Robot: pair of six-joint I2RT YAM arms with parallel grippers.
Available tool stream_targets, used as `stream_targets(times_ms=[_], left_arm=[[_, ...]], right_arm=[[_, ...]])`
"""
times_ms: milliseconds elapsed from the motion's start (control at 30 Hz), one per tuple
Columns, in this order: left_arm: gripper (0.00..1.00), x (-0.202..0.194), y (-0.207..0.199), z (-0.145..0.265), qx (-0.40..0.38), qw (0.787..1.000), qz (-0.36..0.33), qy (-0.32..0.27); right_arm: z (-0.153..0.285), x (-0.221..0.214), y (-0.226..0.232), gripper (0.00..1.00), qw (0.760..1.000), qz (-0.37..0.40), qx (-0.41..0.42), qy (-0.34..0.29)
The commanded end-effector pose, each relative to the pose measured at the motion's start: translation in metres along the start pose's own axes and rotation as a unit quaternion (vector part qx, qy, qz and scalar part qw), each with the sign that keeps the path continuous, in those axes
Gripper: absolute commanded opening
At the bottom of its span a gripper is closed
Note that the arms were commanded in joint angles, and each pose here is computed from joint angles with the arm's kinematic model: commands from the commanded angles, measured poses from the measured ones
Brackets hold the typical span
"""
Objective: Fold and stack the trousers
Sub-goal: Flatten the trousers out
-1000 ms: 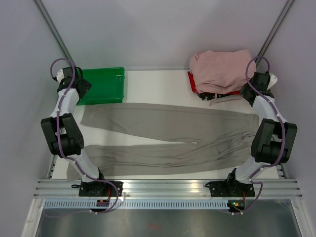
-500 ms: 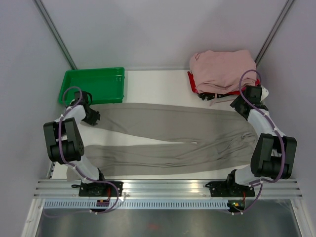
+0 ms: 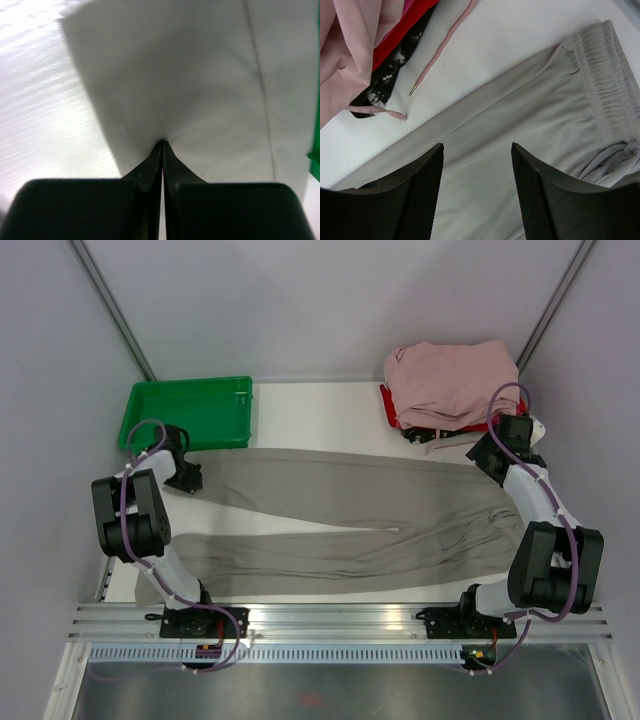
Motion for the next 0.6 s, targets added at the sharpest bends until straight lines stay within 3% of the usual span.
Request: stream_targets(times_ms=[0,567], left_arm=[[0.02,-0.001,0.044,0.005,0.143,0.989,0.019,-0.015],[0.02,-0.02,0.106,0.047,0.224,0.974,0.034,-0.017]], right_arm=[[0.012,0.018,0.008,0.63,1.0,0.004,0.014,-0.021],[0.013,-0.006,-0.012,0.65,1.0,0.023,-0.018,0.005]])
Point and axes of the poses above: each gripper's point midway between its finger pads, its own z axis back along the fingers, its own y axis along the line the jaws close on, x = y × z, the point moved 4 cm from there along z, back along the fingers, and after that the axes turned 1 degree about z, right-handed, at the moved point
